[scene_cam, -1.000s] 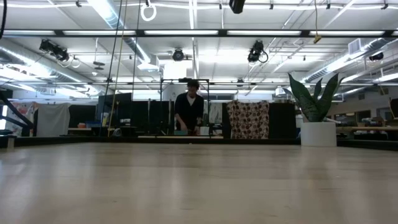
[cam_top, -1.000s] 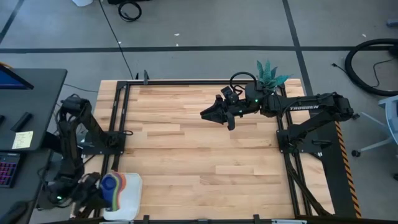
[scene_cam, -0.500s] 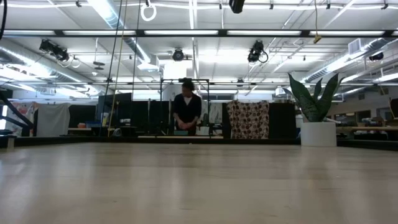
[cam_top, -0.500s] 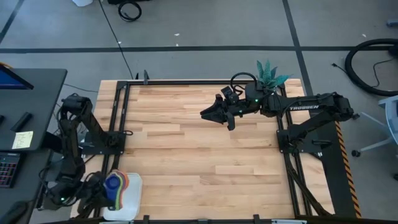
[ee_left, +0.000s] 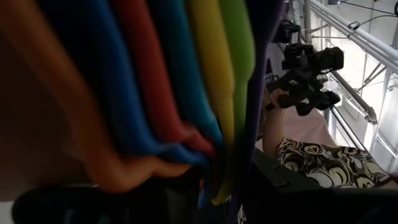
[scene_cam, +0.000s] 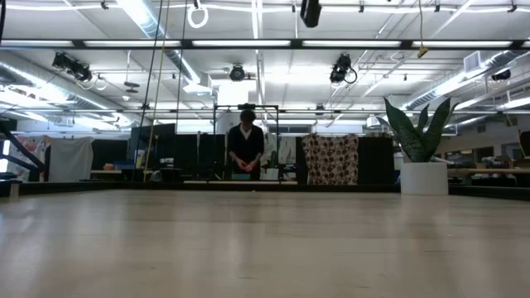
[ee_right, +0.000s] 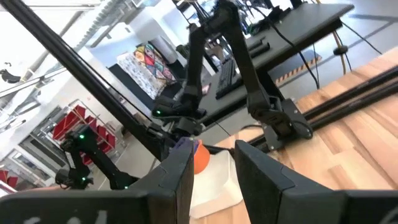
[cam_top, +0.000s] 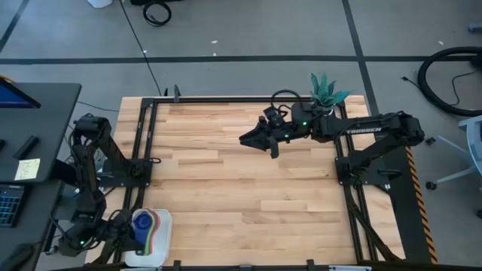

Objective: Nest measuring cups in basket
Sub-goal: Put the nested measuring cups into the white bin

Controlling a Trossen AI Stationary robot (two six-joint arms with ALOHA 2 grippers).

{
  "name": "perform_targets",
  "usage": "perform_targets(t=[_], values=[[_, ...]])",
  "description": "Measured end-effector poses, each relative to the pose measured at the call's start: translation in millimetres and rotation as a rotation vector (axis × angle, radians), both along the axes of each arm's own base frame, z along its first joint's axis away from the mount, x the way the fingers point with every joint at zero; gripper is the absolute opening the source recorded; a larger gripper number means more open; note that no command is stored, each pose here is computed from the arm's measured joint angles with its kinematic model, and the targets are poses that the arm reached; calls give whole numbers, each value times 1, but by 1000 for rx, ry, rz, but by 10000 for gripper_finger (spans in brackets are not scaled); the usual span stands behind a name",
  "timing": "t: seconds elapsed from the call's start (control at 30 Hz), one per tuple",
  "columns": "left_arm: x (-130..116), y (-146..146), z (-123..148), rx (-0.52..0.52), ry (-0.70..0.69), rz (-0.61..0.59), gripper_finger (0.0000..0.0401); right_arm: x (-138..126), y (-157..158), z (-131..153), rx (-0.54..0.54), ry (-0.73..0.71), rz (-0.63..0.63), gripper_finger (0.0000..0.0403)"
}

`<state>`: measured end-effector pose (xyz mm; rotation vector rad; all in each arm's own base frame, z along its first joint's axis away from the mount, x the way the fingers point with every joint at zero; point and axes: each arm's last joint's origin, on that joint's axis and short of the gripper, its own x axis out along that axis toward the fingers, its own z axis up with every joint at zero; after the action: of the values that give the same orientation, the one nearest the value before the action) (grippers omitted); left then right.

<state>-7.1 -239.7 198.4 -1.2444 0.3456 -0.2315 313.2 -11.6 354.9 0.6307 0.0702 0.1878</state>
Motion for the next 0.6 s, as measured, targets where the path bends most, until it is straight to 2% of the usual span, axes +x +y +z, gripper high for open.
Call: perform_targets(t=[0.23, 0.43, 0.53, 0.6], values=[[0, 0, 0, 0, 2, -3, 85, 31, 2, -30, 83, 34, 36, 122], [0, 0, 0, 0, 2, -3, 85, 64, 13, -53, 123, -157, 241, 123], [0, 0, 0, 0, 2, -3, 85, 77, 21, -70, 184, -223, 288, 132], [0, 0, 0, 0, 2, -3, 85, 85, 26, -84, 224, -216, 293, 142]])
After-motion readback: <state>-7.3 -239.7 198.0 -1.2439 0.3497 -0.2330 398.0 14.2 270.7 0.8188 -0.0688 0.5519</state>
